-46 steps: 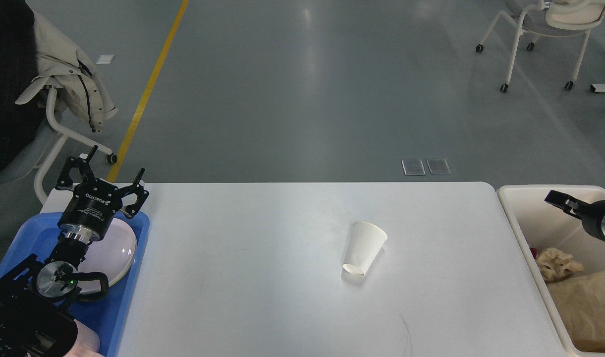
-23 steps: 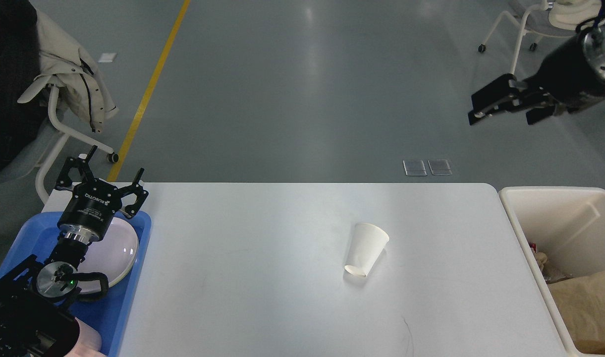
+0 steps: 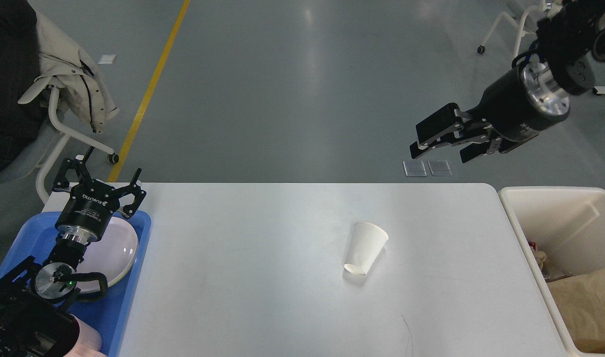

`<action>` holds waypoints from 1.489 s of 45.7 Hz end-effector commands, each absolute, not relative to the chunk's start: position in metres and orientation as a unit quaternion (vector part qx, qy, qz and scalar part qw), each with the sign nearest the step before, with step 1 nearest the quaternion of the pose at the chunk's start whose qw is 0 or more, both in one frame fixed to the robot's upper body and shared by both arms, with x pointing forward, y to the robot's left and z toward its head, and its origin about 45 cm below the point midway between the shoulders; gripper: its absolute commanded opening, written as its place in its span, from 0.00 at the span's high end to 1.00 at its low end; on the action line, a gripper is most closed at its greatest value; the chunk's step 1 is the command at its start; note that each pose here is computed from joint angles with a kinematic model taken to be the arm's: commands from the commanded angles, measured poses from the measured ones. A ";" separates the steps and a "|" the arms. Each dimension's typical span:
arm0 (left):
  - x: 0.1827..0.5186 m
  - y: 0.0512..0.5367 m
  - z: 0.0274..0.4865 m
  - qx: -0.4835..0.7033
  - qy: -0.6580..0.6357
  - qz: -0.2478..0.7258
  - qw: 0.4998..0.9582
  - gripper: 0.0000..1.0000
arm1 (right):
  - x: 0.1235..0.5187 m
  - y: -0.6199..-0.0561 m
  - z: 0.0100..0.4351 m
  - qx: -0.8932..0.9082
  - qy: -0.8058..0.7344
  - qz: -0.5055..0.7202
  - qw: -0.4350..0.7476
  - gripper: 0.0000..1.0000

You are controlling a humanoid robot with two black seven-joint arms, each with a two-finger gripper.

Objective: Tidy desktop
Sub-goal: 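Reach the right gripper down to the white paper cup and grasp it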

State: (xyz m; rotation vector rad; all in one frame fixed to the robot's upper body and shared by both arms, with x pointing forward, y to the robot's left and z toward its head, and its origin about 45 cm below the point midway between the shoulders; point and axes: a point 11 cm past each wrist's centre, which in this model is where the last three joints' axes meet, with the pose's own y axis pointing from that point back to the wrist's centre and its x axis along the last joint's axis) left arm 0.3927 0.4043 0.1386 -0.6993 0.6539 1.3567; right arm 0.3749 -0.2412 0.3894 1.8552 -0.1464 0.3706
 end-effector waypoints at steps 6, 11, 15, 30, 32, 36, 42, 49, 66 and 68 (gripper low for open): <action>0.393 0.404 0.138 -0.311 0.291 0.603 0.675 0.00 | 0.379 -0.236 0.252 0.805 -0.124 0.115 0.569 0.00; 0.393 0.404 0.138 -0.311 0.291 0.603 0.675 0.00 | 0.371 -0.231 0.190 0.811 -0.128 0.088 0.564 0.00; 0.393 0.403 0.138 -0.311 0.291 0.603 0.675 0.00 | 0.371 -0.221 0.158 0.819 -0.153 0.078 0.547 0.00; 0.393 0.403 0.138 -0.311 0.291 0.603 0.675 0.00 | 0.380 -0.213 0.106 0.806 -0.210 0.051 0.551 0.00; 0.393 0.404 0.138 -0.311 0.291 0.603 0.675 0.00 | 0.379 -0.210 0.101 0.808 -0.211 0.049 0.548 0.00; 0.393 0.404 0.138 -0.311 0.291 0.603 0.675 0.00 | 0.381 -0.205 0.098 0.809 -0.212 0.054 0.545 0.00; 0.393 0.404 0.138 -0.311 0.291 0.603 0.675 0.00 | 0.388 -0.203 0.092 0.804 -0.221 0.064 0.549 0.00; 0.393 0.404 0.138 -0.311 0.291 0.603 0.675 0.00 | 0.386 -0.202 0.082 0.797 -0.231 0.053 0.555 0.00; 0.393 0.403 0.138 -0.311 0.291 0.603 0.675 0.00 | 0.373 -0.198 0.058 0.791 -0.220 0.052 0.569 0.00; 0.393 0.404 0.138 -0.311 0.291 0.603 0.675 0.00 | 0.374 -0.196 0.057 0.787 -0.222 0.056 0.572 0.00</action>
